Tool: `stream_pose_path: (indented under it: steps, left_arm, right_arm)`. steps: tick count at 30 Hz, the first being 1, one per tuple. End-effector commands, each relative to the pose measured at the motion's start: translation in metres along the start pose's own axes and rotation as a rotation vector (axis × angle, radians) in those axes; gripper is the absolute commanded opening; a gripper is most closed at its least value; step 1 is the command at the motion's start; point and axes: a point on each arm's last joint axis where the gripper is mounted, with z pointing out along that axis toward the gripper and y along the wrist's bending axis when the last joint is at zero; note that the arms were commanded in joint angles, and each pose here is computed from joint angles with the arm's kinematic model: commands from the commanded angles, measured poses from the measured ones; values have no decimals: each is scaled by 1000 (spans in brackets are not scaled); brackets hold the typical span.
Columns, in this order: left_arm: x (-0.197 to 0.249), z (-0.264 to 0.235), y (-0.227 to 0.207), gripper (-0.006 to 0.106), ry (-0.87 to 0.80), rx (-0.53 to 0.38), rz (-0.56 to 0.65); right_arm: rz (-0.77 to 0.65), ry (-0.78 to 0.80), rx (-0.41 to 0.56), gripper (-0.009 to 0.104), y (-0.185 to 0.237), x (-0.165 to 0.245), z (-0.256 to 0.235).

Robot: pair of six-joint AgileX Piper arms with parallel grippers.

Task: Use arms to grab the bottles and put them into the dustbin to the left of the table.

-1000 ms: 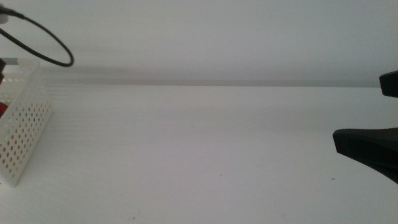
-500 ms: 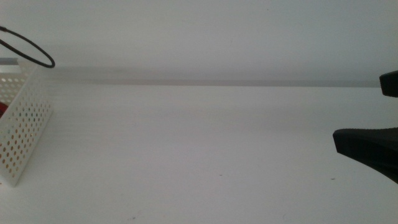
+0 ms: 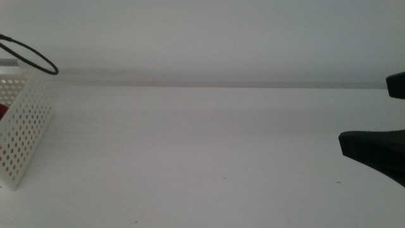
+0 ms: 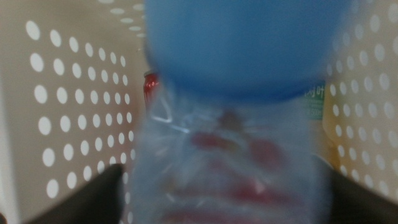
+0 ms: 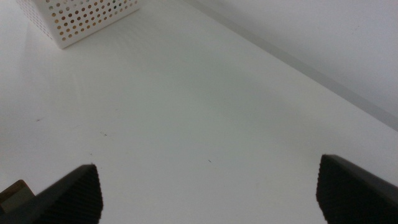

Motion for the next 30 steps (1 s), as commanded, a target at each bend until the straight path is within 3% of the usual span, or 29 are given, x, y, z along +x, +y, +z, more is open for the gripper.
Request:
stream_pose_path:
  steps: [1,2,12,19,24,30]
  left_arm:
    - [-1,-7,1,87,-9,2,-33]
    - [0,-9,0,94,-1,9,-48]
    - [8,-60,-16,94,117,80,-154]
    - [23,-122,-51,94,3,85,-167]
    - [50,-152,-93,94,-106,166,-165]
    - [89,-183,-160,94,-295,158,-12]
  right_arm:
    - [-12,-19,4,92,0,-2,-2]
    - [-12,-19,4,92,0,-2,-2]
    - [-12,-19,4,92,0,-2,-2]
    - [-12,-19,4,92,0,-2,-2]
    - [-12,-19,4,92,0,-2,-2]
    - [-12,-19,4,92,0,-2,-2]
